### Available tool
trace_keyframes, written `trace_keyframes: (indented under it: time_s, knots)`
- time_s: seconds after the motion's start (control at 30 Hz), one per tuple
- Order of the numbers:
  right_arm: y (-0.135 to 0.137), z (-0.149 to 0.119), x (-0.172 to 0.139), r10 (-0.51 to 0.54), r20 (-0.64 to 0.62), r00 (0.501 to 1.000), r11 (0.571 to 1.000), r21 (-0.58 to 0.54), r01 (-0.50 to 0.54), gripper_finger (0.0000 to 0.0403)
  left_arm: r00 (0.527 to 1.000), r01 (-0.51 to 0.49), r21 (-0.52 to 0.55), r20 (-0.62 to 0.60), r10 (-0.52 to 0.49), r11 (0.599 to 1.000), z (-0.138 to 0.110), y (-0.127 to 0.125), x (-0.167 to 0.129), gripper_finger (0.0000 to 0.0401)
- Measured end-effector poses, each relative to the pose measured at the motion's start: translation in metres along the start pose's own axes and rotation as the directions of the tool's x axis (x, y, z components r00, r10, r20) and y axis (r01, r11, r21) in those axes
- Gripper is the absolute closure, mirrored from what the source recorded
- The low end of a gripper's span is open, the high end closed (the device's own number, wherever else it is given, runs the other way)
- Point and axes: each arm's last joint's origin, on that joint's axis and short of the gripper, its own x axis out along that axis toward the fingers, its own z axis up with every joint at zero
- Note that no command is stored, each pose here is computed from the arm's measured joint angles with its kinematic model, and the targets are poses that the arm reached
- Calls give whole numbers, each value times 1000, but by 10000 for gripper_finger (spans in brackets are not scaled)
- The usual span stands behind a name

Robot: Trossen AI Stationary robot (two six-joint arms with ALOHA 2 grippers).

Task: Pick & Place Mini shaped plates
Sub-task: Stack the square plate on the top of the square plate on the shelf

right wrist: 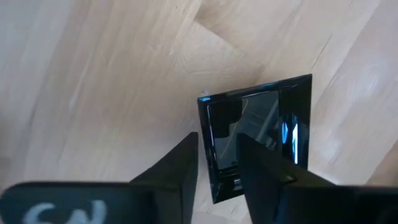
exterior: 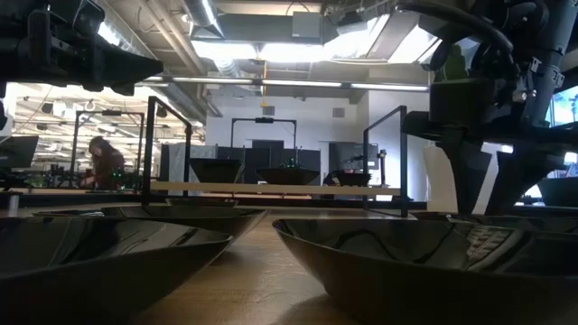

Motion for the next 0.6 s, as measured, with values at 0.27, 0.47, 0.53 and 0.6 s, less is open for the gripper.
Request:
trace_keyframes:
  time_s: [0.27,0.47,0.53,0.6]
  knots:
    - [0,0,0,-2,-1,1000,1000,19,2,355,1000,0,0,0,0,1000,0,0,0,397]
    - [-1,0,0,-33,-4,999,999,8,33,397,1000,0,-1,0,0,1000,0,0,0,393]
    - [-2,0,0,-42,-5,999,999,7,42,394,1000,0,0,0,0,1000,0,0,0,394]
    - [-2,0,0,-47,-6,999,999,-2,47,393,1000,0,0,0,0,1000,0,0,0,395]
